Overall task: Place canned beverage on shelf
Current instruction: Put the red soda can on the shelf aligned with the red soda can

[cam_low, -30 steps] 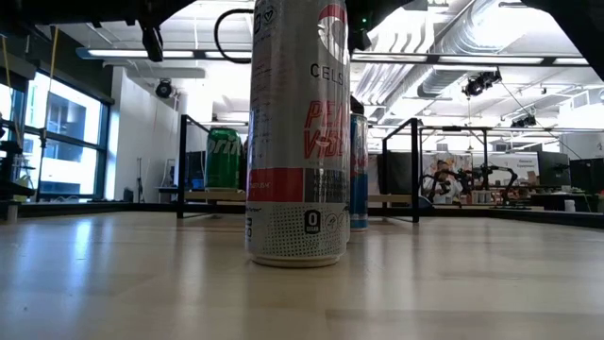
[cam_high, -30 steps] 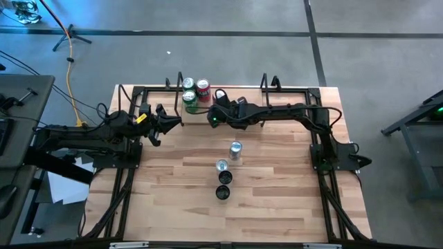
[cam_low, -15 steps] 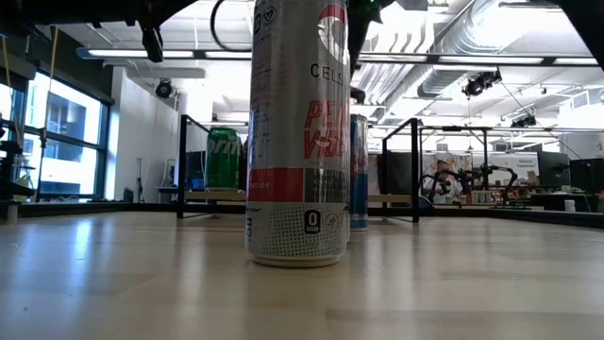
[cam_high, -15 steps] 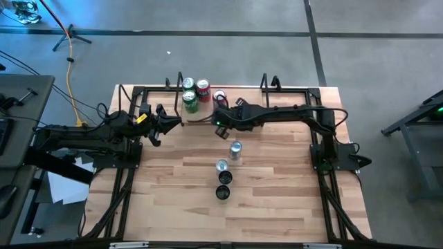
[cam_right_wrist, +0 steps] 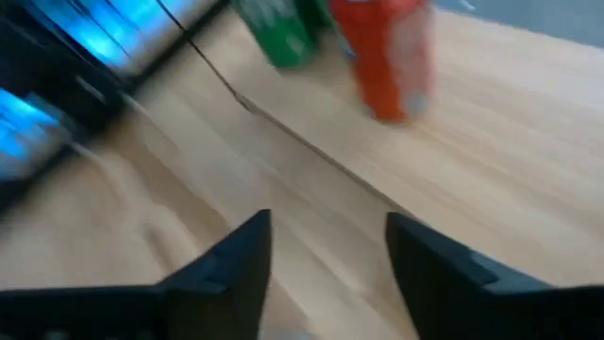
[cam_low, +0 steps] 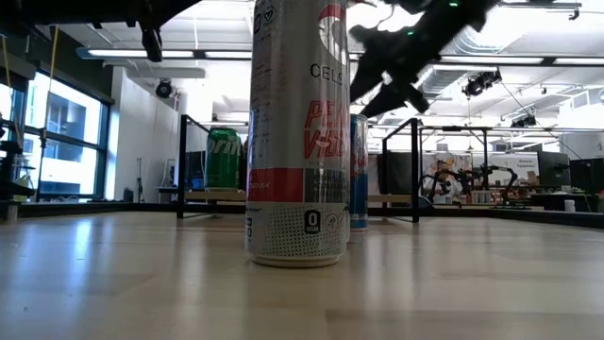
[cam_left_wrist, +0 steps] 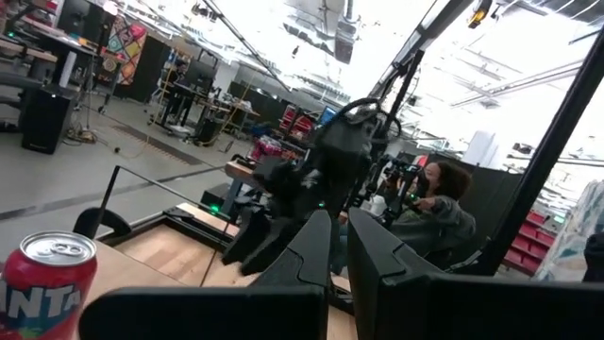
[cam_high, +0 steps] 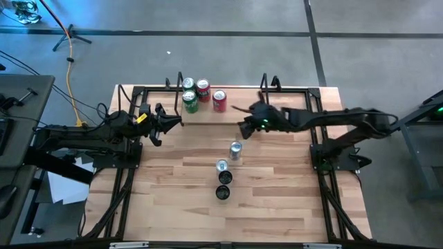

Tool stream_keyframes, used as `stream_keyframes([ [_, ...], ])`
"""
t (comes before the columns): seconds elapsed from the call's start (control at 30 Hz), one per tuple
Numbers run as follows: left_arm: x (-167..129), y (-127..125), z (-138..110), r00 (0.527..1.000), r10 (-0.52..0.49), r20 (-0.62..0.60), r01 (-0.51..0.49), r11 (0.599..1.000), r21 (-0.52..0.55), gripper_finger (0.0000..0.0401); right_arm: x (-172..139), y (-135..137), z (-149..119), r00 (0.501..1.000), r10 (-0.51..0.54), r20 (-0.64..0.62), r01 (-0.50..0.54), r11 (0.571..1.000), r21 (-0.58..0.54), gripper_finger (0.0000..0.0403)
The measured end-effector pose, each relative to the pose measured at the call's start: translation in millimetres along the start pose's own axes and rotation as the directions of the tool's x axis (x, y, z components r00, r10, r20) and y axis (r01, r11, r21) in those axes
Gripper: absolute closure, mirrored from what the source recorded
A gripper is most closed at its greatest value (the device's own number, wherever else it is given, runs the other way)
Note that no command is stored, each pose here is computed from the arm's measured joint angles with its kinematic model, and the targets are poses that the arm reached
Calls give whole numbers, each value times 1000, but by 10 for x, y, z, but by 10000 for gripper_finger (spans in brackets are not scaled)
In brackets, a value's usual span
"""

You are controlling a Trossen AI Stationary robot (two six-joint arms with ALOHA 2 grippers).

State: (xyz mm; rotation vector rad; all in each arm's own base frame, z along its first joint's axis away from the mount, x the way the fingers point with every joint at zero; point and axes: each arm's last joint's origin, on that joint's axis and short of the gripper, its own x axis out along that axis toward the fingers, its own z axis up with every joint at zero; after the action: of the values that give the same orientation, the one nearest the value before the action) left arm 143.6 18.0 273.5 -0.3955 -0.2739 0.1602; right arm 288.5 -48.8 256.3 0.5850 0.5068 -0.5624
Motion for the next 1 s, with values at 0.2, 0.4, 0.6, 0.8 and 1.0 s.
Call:
stream_keyframes([
  [0.2, 0, 4, 1, 1000, 11, 5, -11, 1000, -2, 400, 9, 54, -91, 966, 174, 189, -193, 977, 89, 108],
  [0.4, 0, 3, 2, 1000, 11, 5, -11, 1000, -19, 400, 205, 402, 58, 965, 204, 164, -196, 979, -65, 55],
  [0.6, 0, 3, 2, 1000, 10, 5, -10, 999, -43, 400, 257, 726, 286, 967, 226, 116, -221, 974, -59, 48],
  [0.8, 0, 3, 2, 1000, 8, 4, -8, 999, -45, 400, 267, 910, 429, 956, 267, 126, -262, 964, -55, 48],
  [1.0, 0, 2, 1, 1000, 7, 3, -6, 999, -46, 400, 270, 936, 504, 952, 264, 158, -251, 963, -94, 48],
])
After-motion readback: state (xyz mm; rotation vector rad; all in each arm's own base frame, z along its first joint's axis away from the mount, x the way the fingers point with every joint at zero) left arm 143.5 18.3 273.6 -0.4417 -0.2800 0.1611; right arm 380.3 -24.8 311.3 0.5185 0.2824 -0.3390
